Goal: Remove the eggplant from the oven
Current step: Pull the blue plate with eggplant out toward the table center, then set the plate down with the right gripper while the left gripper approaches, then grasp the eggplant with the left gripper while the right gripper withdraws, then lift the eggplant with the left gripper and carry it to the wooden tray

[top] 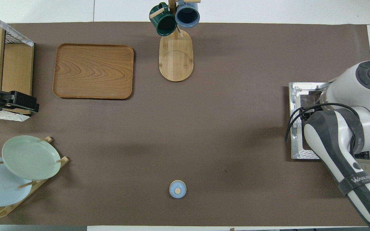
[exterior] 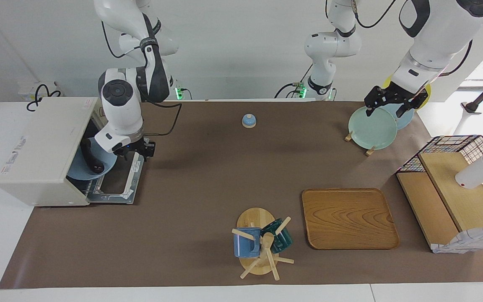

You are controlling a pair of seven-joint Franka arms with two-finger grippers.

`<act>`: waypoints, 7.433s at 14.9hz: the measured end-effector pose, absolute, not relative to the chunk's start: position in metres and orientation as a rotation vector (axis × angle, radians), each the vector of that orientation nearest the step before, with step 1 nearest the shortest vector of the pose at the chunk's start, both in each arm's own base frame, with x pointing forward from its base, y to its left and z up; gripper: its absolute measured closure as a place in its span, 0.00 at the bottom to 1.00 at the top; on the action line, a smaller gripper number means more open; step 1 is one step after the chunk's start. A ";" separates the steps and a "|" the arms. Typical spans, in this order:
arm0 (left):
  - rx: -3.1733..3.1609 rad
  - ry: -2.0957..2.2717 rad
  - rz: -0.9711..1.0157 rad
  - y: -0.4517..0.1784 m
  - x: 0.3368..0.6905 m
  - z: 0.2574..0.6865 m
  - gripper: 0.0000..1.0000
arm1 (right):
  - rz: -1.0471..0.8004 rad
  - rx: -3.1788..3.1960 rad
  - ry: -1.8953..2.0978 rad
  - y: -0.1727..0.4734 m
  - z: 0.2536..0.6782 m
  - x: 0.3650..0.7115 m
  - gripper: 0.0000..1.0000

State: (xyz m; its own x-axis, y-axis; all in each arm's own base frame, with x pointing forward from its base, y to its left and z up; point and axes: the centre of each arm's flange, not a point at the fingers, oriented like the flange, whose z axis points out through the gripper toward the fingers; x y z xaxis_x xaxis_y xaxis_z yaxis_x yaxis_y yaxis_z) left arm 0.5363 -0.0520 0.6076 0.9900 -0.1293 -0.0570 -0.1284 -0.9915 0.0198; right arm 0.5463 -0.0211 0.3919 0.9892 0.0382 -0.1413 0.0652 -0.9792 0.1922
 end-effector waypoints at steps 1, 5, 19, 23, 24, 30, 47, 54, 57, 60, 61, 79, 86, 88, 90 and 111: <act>3.118 -0.201 -0.082 -0.052 0.537 0.605 0.00 | -0.210 2.938 0.070 -0.030 0.389 0.545 0.37; 3.121 -0.184 -0.050 -0.054 0.537 0.581 0.00 | -0.150 2.952 0.089 -0.033 0.367 0.539 0.41; 3.119 -0.232 -0.037 -0.074 0.534 0.543 0.00 | -0.049 2.919 0.253 0.205 0.442 0.535 0.97; 3.120 -0.231 -0.038 -0.074 0.534 0.542 0.00 | 0.014 2.968 0.093 0.347 0.433 0.497 0.97; 3.120 -0.231 -0.038 -0.074 0.534 0.542 0.00 | 0.018 2.967 0.054 0.385 0.424 0.488 0.97; 3.119 -0.223 -0.026 -0.072 0.535 0.542 0.00 | 0.061 3.006 -0.036 0.518 0.310 0.463 0.97; 3.062 0.296 0.014 -0.113 0.541 0.524 0.00 | -0.201 2.849 -0.022 0.279 0.433 0.551 0.99; 2.840 1.028 0.037 -0.246 0.536 0.461 0.00 | -0.216 2.811 -0.038 0.108 0.313 0.533 0.99; 2.663 1.289 0.064 -0.306 0.511 0.411 0.00 | -0.197 2.836 -0.027 0.067 0.291 0.529 0.99; 2.642 1.377 0.024 -0.329 0.487 0.378 0.00 | -0.178 2.807 0.075 0.063 0.283 0.524 0.99; 2.629 1.419 0.010 -0.335 0.483 0.372 0.00 | -0.170 2.786 0.122 0.064 0.283 0.524 0.99; 2.378 1.840 -0.067 -0.402 0.455 0.317 0.04 | -0.290 2.724 0.404 -0.058 0.456 0.527 0.99; 2.368 1.854 -0.064 -0.399 0.459 0.316 0.43 | -0.262 3.056 0.202 -0.048 0.565 0.525 0.60; 2.365 1.858 -0.062 -0.398 0.460 0.316 0.52 | -0.211 3.101 0.212 -0.038 0.583 0.522 0.40; 2.368 1.853 -0.061 -0.397 0.461 0.316 0.65 | -0.189 3.112 0.237 -0.028 0.589 0.522 0.18; 3.045 0.279 0.010 -0.122 0.686 0.379 0.65 | -0.097 3.110 0.092 0.015 0.598 0.534 0.00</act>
